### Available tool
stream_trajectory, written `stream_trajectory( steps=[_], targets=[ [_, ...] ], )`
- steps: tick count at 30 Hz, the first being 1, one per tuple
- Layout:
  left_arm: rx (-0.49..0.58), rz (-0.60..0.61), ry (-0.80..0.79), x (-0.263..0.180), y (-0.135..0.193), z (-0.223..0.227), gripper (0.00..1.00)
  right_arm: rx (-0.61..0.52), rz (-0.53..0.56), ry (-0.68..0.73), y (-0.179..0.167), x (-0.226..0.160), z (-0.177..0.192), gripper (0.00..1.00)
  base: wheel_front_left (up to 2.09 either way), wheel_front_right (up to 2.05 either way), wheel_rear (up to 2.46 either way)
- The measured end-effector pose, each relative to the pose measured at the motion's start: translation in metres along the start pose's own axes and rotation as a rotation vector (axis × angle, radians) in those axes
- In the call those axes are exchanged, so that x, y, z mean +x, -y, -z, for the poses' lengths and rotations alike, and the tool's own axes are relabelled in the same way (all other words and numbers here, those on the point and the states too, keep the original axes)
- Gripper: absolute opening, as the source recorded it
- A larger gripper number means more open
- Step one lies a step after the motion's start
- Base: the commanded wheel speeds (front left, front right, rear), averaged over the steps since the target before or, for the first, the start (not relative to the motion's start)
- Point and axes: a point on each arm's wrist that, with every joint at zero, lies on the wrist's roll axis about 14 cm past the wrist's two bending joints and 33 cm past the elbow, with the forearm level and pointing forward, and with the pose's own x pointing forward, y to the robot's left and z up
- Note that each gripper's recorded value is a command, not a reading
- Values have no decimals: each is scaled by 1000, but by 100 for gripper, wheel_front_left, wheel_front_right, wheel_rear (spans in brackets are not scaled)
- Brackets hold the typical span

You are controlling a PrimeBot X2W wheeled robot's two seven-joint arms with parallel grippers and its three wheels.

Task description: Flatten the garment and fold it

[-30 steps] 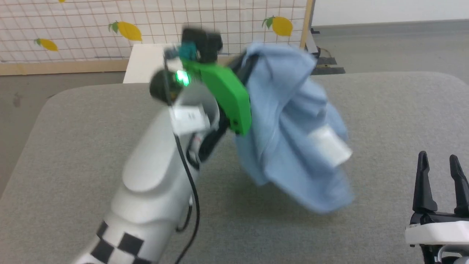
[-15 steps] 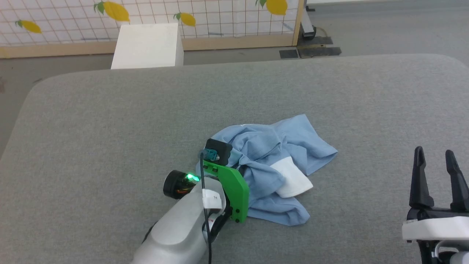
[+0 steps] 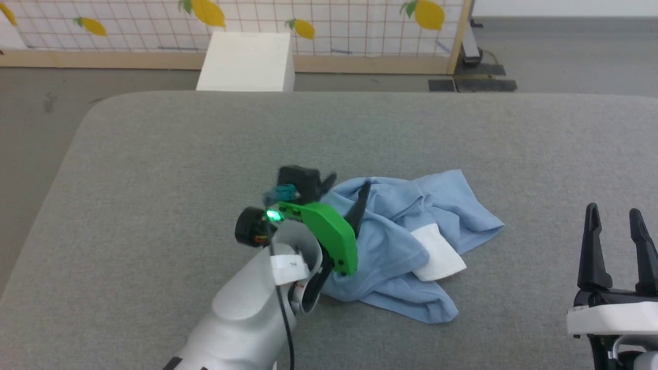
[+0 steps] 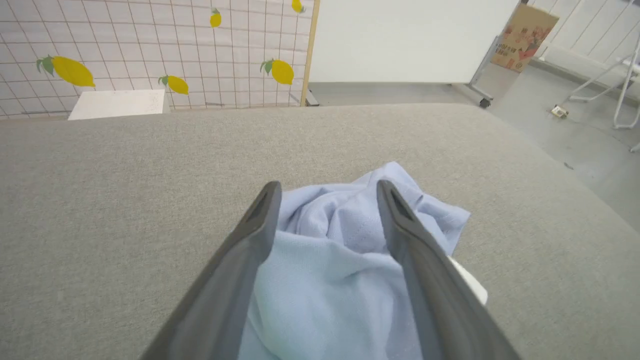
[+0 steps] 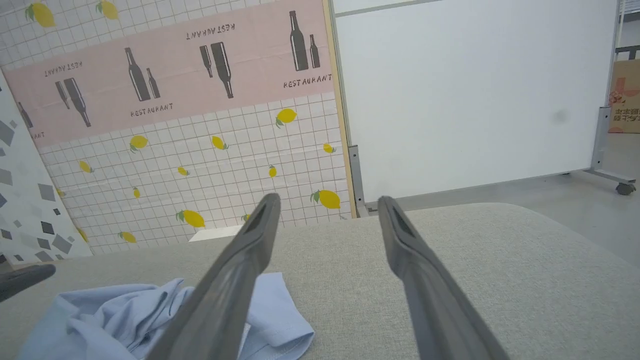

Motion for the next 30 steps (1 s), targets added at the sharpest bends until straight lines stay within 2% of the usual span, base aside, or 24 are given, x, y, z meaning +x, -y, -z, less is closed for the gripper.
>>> stream_trajectory(
  steps=[3,7,12,15,22,30],
  targets=[
    [-30,-44,190,-10,-12,-43,100,5,-12,12,-4,0,-4,100,0,0,0],
    [-5,-138,310,-39,-42,-60,100,7,-19,14,-6,0,-5,100,0,0,0],
    [136,-200,386,-80,-55,-64,100,4,-13,5,-4,-3,-3,100,0,0,0],
    [171,-272,379,-107,-62,-49,100,0,-3,-1,0,-7,-1,100,0,0,0],
    [123,-409,294,-156,-78,-4,100,-6,-6,-15,0,-15,1,100,0,0,0],
    [82,-454,307,-172,-73,5,100,0,-17,-43,-3,-27,8,100,0,0,0]
  ],
)
